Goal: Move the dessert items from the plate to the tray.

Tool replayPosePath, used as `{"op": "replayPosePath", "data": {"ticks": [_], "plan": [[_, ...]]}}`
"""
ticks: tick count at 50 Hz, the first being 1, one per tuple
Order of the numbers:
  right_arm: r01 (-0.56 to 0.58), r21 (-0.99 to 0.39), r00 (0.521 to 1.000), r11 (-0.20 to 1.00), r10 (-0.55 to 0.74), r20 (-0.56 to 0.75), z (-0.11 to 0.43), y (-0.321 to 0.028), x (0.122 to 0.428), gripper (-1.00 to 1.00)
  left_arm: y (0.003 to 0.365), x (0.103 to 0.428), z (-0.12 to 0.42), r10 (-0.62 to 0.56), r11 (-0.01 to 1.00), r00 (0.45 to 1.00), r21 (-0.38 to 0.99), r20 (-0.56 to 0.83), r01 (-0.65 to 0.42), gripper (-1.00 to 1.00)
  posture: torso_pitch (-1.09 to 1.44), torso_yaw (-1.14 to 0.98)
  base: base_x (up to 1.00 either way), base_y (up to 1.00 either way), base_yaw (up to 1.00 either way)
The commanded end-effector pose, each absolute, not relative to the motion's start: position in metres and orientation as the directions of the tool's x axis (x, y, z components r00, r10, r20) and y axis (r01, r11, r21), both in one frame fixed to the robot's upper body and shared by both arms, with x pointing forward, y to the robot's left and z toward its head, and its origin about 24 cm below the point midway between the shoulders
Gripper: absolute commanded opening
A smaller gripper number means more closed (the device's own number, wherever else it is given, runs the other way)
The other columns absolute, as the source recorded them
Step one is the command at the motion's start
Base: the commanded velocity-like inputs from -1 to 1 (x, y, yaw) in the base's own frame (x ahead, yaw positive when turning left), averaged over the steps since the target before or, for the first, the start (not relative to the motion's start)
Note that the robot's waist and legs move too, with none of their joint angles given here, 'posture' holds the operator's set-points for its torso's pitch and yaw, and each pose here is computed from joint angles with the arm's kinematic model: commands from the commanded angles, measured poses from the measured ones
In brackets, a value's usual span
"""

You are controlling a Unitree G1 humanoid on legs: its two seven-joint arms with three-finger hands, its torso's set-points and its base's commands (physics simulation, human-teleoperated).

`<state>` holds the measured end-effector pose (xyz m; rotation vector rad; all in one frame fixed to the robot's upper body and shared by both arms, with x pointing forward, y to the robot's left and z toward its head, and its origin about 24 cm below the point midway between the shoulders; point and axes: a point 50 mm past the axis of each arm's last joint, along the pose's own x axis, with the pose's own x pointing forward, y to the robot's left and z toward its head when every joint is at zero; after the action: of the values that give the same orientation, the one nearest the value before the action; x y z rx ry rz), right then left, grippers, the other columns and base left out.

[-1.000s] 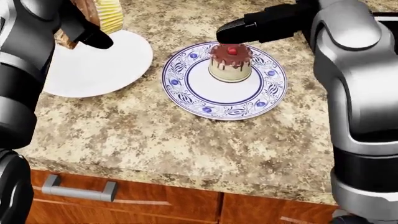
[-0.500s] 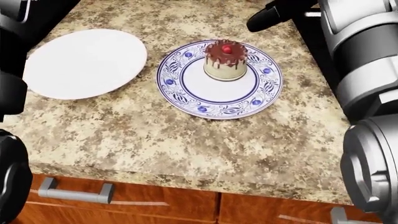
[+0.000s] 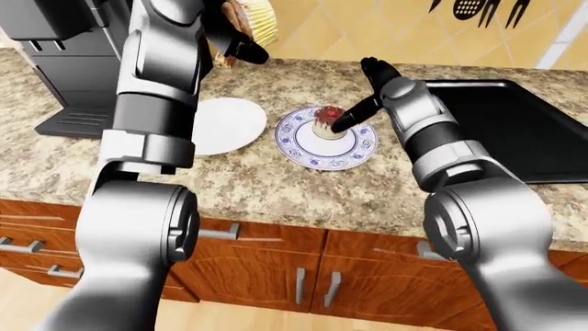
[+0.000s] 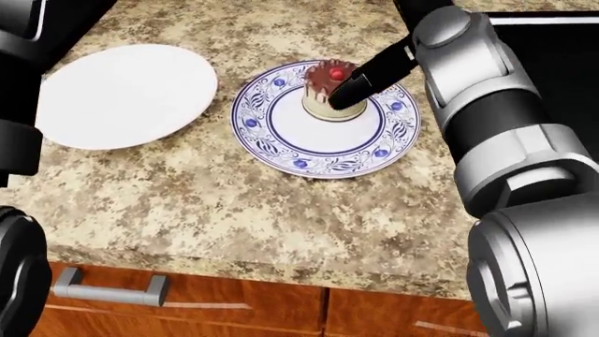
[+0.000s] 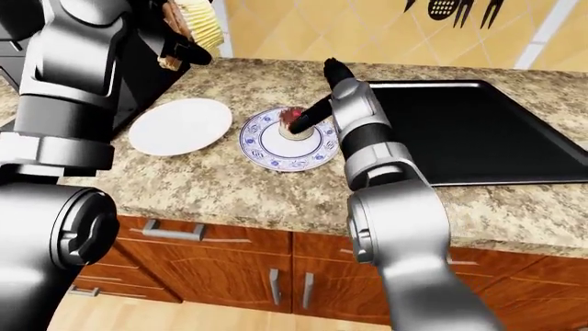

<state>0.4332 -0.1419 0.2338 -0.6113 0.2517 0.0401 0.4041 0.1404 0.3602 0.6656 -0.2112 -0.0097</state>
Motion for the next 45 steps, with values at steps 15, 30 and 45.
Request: {"op": "replayPosePath", "data": {"ticks": [15, 30, 45], "plan": [[-0.009, -0.523, 0.988, 0.852, -0.074, -0.138, 0.244, -0.132, 0.435, 1.00, 0.140, 0.394, 0.387, -0.075, 0.788, 0.953, 0.603, 0.293, -0.124, -1.00, 0.00, 0.00, 0.00, 0.00, 0.00], [0.064, -0.457, 0.983, 0.887, -0.134, -0.123, 0.232, -0.134, 0.435, 1.00, 0.140, 0.393, 0.388, -0.081, 0.799, 0.956, 0.592, 0.280, -0.106, -1.00, 0.00, 0.00, 0.00, 0.00, 0.00], [0.030, -0.441, 0.985, 0.897, -0.101, -0.138, 0.224, -0.124, 0.434, 1.00, 0.138, 0.394, 0.385, -0.083, 0.790, 0.958, 0.604, 0.275, -0.105, -1.00, 0.00, 0.00, 0.00, 0.00, 0.00]]}}
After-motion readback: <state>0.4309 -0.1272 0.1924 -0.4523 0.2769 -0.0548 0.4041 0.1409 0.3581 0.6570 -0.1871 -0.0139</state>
